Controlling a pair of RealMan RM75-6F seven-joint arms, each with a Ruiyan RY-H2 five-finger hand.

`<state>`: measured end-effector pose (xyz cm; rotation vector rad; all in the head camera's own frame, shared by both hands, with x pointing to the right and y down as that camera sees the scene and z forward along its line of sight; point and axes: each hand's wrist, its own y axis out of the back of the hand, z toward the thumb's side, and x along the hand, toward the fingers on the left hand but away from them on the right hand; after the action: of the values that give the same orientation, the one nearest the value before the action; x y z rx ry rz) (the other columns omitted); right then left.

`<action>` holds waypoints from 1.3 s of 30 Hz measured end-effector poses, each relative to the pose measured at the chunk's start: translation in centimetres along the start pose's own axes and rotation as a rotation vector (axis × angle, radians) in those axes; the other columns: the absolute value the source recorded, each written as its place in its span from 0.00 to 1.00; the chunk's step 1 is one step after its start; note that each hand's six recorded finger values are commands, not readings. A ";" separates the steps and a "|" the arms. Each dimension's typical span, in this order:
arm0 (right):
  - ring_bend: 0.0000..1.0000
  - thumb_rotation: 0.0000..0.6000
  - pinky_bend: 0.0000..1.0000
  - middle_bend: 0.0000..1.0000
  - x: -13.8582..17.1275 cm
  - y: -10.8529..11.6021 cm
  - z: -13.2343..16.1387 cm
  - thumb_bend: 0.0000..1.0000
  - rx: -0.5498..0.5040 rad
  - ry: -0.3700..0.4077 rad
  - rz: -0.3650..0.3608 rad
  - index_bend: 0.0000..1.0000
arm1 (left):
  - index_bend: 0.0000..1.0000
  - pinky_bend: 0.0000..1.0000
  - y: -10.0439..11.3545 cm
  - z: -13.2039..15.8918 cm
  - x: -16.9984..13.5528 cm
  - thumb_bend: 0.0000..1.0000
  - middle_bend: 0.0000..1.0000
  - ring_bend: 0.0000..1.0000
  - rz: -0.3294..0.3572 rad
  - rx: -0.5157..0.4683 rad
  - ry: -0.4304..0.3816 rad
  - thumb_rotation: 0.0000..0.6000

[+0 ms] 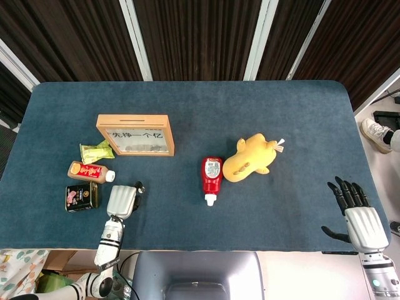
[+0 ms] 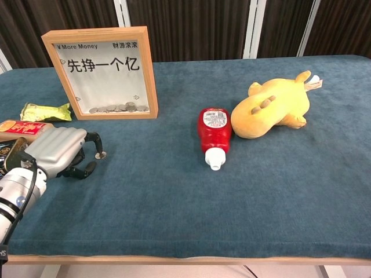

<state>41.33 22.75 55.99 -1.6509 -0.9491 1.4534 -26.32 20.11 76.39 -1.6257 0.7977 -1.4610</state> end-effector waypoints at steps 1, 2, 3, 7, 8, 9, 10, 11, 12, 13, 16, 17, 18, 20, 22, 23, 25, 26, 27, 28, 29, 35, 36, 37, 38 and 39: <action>0.00 1.00 0.00 0.00 0.0 -0.1 0.0 0.20 0.001 0.002 0.003 0.00 | 0.43 1.00 0.0 -0.1 0.0 0.42 1.00 1.00 0.002 0.001 0.001 1.00; 0.00 1.00 0.00 0.00 0.0 -0.1 0.1 0.20 0.002 0.003 0.005 0.00 | 0.43 1.00 0.0 -0.1 0.1 0.42 1.00 1.00 0.003 0.002 0.002 1.00; 0.00 1.00 0.00 0.00 0.0 -0.1 0.1 0.20 0.003 0.003 0.006 0.00 | 0.43 1.00 0.0 -0.2 0.1 0.42 1.00 1.00 0.004 0.003 0.003 1.00; 0.00 1.00 0.00 0.00 0.0 0.0 0.0 0.20 0.003 0.000 0.005 0.00 | 0.43 1.00 0.0 -0.2 0.2 0.42 1.00 1.00 0.008 0.001 0.003 1.00; 0.00 1.00 0.00 0.00 0.0 0.0 0.0 0.20 0.002 0.000 0.005 0.00 | 0.43 1.00 0.0 -0.2 0.2 0.42 1.00 1.00 0.009 0.001 0.002 1.00; 0.00 1.00 0.00 0.00 0.0 0.0 0.0 0.20 0.002 -0.001 0.004 0.00 | 0.43 1.00 0.0 -0.1 0.3 0.42 1.00 1.00 0.010 0.000 0.000 1.00; 0.00 1.00 0.00 0.00 0.0 0.0 0.0 0.20 0.002 -0.001 0.003 0.00 | 0.43 1.00 -0.1 -0.1 0.3 0.42 1.00 1.00 0.009 0.001 -0.001 1.00; 0.00 1.00 0.00 0.00 0.0 0.0 0.0 0.20 0.002 -0.001 0.002 0.00 | 0.43 1.00 -0.1 -0.1 0.3 0.42 1.00 1.00 0.009 0.000 -0.001 1.00; 0.00 1.00 0.00 0.00 0.0 0.0 0.0 0.20 0.002 -0.001 0.001 0.00 | 0.43 1.00 -0.1 0.0 0.3 0.42 1.00 1.00 0.009 -0.001 -0.001 1.00; 0.00 1.00 0.00 0.00 0.0 0.0 0.0 0.20 0.001 -0.002 0.000 0.00 | 0.43 1.00 -0.1 0.0 0.3 0.42 1.00 1.00 0.009 -0.001 0.000 1.00; 0.00 1.00 0.00 0.00 0.0 0.0 0.0 0.20 0.002 -0.003 0.002 0.00 | 0.43 1.00 -0.1 0.2 0.3 0.42 1.00 1.00 0.011 -0.009 -0.001 1.00; 0.00 1.00 0.00 0.00 0.0 0.0 0.0 0.20 0.003 -0.003 0.003 0.00 | 0.43 1.00 -0.1 0.3 0.4 0.42 1.00 1.00 0.011 -0.009 -0.001 1.00; 0.00 1.00 0.00 0.00 0.0 0.0 0.0 0.20 0.003 -0.002 0.003 0.00 | 0.43 1.00 -0.1 0.4 0.4 0.42 1.00 1.00 0.011 -0.008 -0.002 1.00; 0.00 1.00 0.00 0.00 0.0 0.1 -0.1 0.20 0.003 -0.004 0.003 0.00 | 0.43 1.00 -0.2 0.4 0.5 0.42 1.00 1.00 0.007 -0.009 -0.002 1.00; 0.00 1.00 0.00 0.00 0.1 0.1 -0.2 0.20 0.003 -0.008 0.000 0.00 | 0.44 1.00 -0.4 0.5 0.5 0.42 1.00 1.00 -0.004 -0.015 -0.001 1.00; 0.00 1.00 0.00 0.00 0.1 0.2 -0.2 0.20 0.003 -0.010 -0.004 0.00 | 0.44 1.00 -0.5 0.5 0.5 0.42 1.00 1.00 -0.009 -0.017 -0.001 1.00; 0.00 1.00 0.00 0.00 0.1 0.3 -0.3 0.20 0.001 -0.013 -0.008 0.00 | 0.44 1.00 -0.5 0.6 0.6 0.42 1.00 1.00 -0.014 -0.016 -0.001 1.00; 0.00 1.00 0.00 0.00 0.2 0.4 -0.3 0.20 0.000 -0.014 -0.008 0.00 | 0.44 1.00 -0.6 0.6 0.6 0.42 1.00 1.00 -0.014 -0.015 -0.002 1.00; 0.00 1.00 0.00 0.00 0.2 0.4 -0.3 0.20 0.000 -0.014 -0.008 0.00 | 0.44 1.00 -0.5 0.6 0.6 0.42 1.00 1.00 -0.013 -0.014 -0.001 1.00; 0.00 1.00 0.00 0.00 0.2 0.4 -0.3 0.20 -0.001 -0.014 -0.008 0.00 | 0.44 1.00 -0.5 0.6 0.6 0.42 1.00 1.00 -0.012 -0.015 -0.001 1.00; 0.00 1.00 0.00 0.00 0.2 0.4 -0.3 0.20 -0.001 -0.014 -0.008 0.00 | 0.44 1.00 -0.5 0.6 0.5 0.42 1.00 1.00 -0.013 -0.016 -0.002 1.00; 0.00 1.00 0.00 0.00 0.2 0.4 -0.3 0.20 -0.001 -0.009 -0.004 0.00 | 0.51 1.00 -0.3 0.4 0.8 0.42 1.00 1.00 -0.001 -0.007 0.006 1.00; 0.00 1.00 0.00 0.00 0.2 0.4 -0.3 0.20 0.000 -0.008 -0.003 0.00 | 0.52 1.00 -0.4 0.3 0.9 0.42 1.00 1.00 -0.001 -0.002 0.010 1.00; 0.00 1.00 0.00 0.00 0.3 0.4 -0.2 0.20 0.000 -0.007 -0.003 0.00 | 0.53 1.00 -0.4 0.2 0.9 0.42 1.00 1.00 -0.001 0.002 0.013 1.00; 0.00 1.00 0.00 0.00 0.3 0.4 -0.2 0.20 0.000 -0.006 -0.002 0.00 | 0.54 1.00 -0.5 0.1 1.0 0.42 1.00 1.00 -0.002 0.004 0.017 1.00; 0.00 1.00 0.00 0.00 0.3 0.4 -0.3 0.20 0.000 -0.006 -0.002 0.00 | 0.55 1.00 -0.5 0.1 1.1 0.42 1.00 1.00 -0.001 0.003 0.020 1.00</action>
<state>41.64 22.80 55.54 -1.6458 -0.9532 1.4584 -26.13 19.42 77.40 -1.6114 0.8054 -1.4811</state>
